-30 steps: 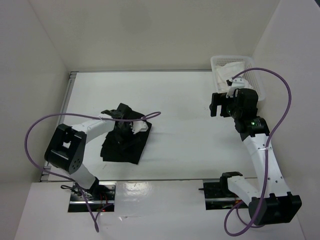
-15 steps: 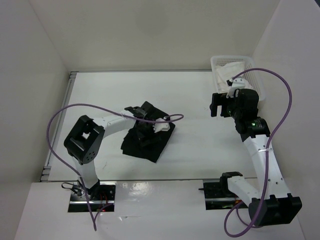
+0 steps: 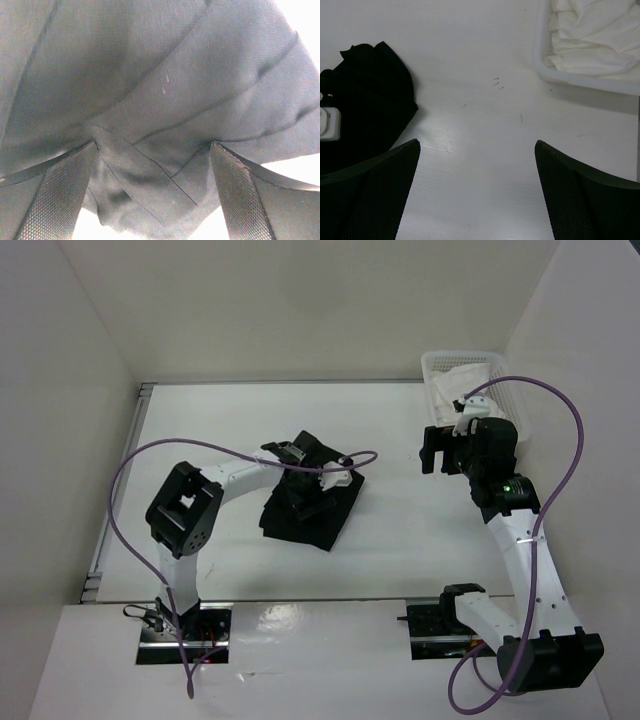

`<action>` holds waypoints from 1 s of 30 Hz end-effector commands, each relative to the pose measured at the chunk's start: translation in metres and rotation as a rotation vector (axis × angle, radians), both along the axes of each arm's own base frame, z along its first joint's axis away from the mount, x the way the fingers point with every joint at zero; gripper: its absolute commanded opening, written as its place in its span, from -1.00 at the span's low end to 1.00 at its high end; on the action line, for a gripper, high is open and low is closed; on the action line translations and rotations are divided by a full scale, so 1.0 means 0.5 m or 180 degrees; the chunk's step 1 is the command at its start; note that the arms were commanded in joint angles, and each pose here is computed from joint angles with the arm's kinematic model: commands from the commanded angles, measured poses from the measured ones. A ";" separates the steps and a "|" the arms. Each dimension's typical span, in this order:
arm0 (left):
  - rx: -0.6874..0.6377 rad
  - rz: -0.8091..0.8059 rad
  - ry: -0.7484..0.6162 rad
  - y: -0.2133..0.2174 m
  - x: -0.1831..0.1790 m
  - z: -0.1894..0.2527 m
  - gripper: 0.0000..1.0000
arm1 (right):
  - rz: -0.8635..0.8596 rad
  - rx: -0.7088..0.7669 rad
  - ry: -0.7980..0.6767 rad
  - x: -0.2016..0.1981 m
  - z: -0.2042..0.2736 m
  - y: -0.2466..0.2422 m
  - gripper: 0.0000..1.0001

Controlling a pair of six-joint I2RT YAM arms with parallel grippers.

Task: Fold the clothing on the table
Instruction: Fold the skirt

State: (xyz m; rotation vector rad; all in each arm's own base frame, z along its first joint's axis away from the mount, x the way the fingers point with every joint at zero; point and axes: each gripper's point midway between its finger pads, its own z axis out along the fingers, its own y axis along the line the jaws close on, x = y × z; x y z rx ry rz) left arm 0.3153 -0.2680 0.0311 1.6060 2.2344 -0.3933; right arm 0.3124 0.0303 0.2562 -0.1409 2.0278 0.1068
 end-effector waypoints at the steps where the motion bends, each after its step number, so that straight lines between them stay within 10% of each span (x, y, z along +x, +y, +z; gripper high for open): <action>1: -0.0110 0.0129 -0.0021 0.023 -0.024 0.085 1.00 | 0.0022 0.0009 -0.0165 0.003 0.024 0.000 0.99; 14: -0.1192 0.1667 -0.1535 0.304 -0.054 0.509 1.00 | -0.0166 -0.0030 -0.0330 -0.004 0.048 -0.021 0.99; 21: -0.1589 0.3122 -0.1920 0.488 -0.091 0.480 1.00 | -0.0625 -0.0075 -0.0215 0.014 0.025 -0.064 0.99; 30: -0.1533 0.3522 -0.1801 0.573 -0.088 0.430 1.00 | -0.0818 -0.0100 0.0090 0.035 -0.019 -0.082 0.99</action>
